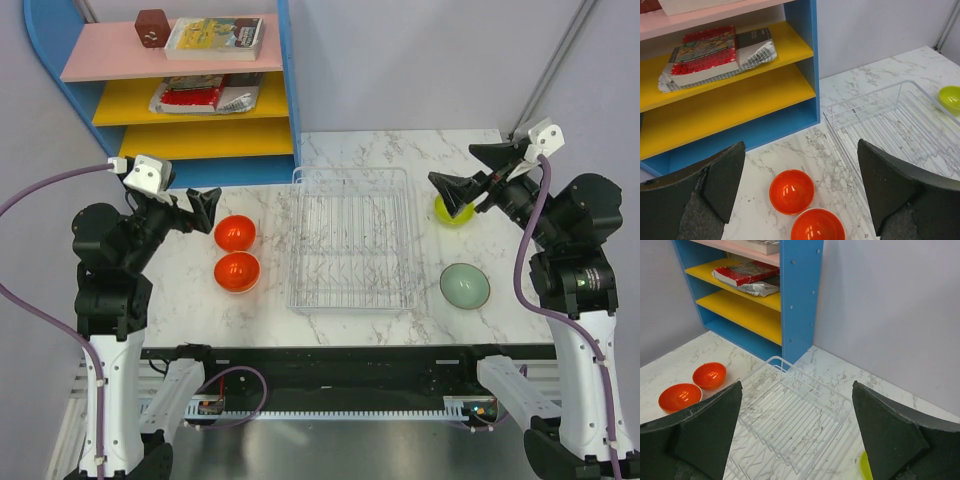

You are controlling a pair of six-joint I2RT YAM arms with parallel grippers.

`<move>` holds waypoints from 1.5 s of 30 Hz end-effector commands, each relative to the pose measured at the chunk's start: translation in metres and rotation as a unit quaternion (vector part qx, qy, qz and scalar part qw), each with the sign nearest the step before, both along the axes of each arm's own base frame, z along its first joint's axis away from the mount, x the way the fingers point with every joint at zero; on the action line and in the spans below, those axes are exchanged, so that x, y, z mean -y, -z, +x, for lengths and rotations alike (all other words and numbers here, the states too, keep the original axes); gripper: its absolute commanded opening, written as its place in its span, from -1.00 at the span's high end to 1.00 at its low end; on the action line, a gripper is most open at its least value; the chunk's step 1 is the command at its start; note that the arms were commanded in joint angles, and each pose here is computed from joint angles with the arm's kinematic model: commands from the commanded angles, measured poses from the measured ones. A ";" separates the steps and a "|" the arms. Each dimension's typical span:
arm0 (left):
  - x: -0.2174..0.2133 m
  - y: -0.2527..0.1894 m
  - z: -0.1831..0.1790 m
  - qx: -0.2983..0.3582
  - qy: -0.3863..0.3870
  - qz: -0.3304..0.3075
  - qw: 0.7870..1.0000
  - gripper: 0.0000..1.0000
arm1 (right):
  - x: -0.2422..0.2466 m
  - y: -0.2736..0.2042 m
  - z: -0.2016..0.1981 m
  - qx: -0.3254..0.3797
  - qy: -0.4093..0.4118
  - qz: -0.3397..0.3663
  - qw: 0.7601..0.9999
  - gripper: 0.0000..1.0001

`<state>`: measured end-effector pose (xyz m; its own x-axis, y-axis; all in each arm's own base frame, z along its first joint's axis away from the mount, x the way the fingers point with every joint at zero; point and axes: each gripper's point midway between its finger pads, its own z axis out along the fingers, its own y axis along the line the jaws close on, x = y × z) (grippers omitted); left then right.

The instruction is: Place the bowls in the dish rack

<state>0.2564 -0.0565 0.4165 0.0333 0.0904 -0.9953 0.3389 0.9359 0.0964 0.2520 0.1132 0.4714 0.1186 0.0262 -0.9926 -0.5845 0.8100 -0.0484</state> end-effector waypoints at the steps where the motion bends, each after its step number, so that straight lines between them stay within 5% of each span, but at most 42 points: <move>1: -0.008 -0.011 0.004 0.016 -0.019 -0.015 1.000 -0.99 | -0.001 -0.010 -0.004 0.023 -0.007 -0.003 1.000 -0.96; 11: -0.008 -0.012 0.006 0.015 -0.016 -0.005 1.000 -0.99 | 0.002 -0.001 0.004 0.041 -0.002 -0.048 0.998 -0.96; 19: -0.011 0.019 0.026 -0.027 -0.003 0.062 0.998 -0.99 | 0.051 0.093 0.057 -0.161 0.107 -0.186 0.963 -0.96; 30: -0.007 0.104 0.045 -0.110 0.019 0.062 0.992 -0.99 | 0.070 0.190 0.086 -0.235 0.130 -0.254 0.929 -0.96; 45: 0.004 0.116 0.030 -0.107 0.050 0.056 0.991 -0.99 | 0.068 0.303 0.146 -0.355 0.113 -0.269 0.888 -0.45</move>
